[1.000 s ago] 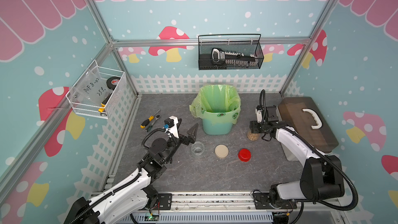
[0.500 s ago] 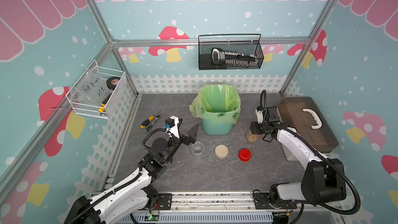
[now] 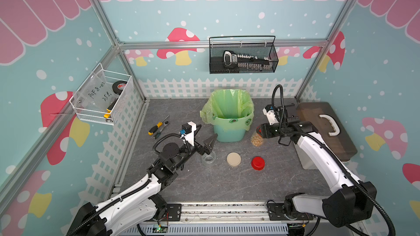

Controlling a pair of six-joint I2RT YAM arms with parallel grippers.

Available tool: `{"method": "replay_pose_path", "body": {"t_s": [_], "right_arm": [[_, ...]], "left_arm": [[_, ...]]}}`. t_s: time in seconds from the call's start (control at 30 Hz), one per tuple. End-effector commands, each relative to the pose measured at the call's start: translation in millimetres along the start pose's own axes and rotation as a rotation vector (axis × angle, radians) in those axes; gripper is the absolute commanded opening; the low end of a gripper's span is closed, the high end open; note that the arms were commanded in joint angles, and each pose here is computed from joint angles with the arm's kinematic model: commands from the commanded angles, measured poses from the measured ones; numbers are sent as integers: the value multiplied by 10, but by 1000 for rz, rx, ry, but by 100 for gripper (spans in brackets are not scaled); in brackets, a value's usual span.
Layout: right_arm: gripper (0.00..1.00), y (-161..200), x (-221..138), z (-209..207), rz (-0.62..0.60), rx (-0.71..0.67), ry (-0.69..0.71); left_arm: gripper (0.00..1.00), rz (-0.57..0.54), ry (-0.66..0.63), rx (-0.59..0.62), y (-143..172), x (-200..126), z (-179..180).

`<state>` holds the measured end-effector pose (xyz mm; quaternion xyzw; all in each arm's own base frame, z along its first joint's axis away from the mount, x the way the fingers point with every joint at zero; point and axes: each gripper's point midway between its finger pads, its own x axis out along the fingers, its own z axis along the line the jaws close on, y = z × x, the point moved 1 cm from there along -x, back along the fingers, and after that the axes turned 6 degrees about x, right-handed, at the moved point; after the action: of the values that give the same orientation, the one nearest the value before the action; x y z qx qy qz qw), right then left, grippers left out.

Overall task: Empty moldy peanuts from jars
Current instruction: Pick up the jar from the center of the board.

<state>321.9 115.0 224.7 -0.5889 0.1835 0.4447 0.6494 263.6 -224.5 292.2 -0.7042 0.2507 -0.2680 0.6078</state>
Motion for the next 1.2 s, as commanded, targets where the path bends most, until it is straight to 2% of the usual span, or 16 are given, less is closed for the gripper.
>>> {"method": "replay_pose_path", "body": {"t_s": [0.0,0.13,0.33,0.47,0.57,0.67,0.73,0.97,1.17], "right_arm": [[35,-47,-180,379,1,-86,-133],[32,-138,-267,653,-16,-125,-246],[32,-332,-361,924,-40,-166,-342],[32,-512,-384,1100,-69,-181,-433],[32,-612,-379,1158,-69,-194,-449],[32,-709,-416,1186,-85,-223,-448],[32,-733,-412,1204,-89,-236,-451],[32,-581,-386,1401,-75,-296,-499],[31,-425,-597,1604,-84,-360,-535]], "left_arm": [[99,77,86,32,77,139,-171],[98,113,73,53,152,242,-214],[98,123,-5,78,85,264,-112],[99,14,-134,40,-260,247,67],[99,-11,-162,97,-347,297,111],[99,105,-122,159,-204,406,56],[99,164,-50,169,-117,407,-51],[99,219,130,142,30,173,-335],[99,248,167,138,182,140,-378]]}}
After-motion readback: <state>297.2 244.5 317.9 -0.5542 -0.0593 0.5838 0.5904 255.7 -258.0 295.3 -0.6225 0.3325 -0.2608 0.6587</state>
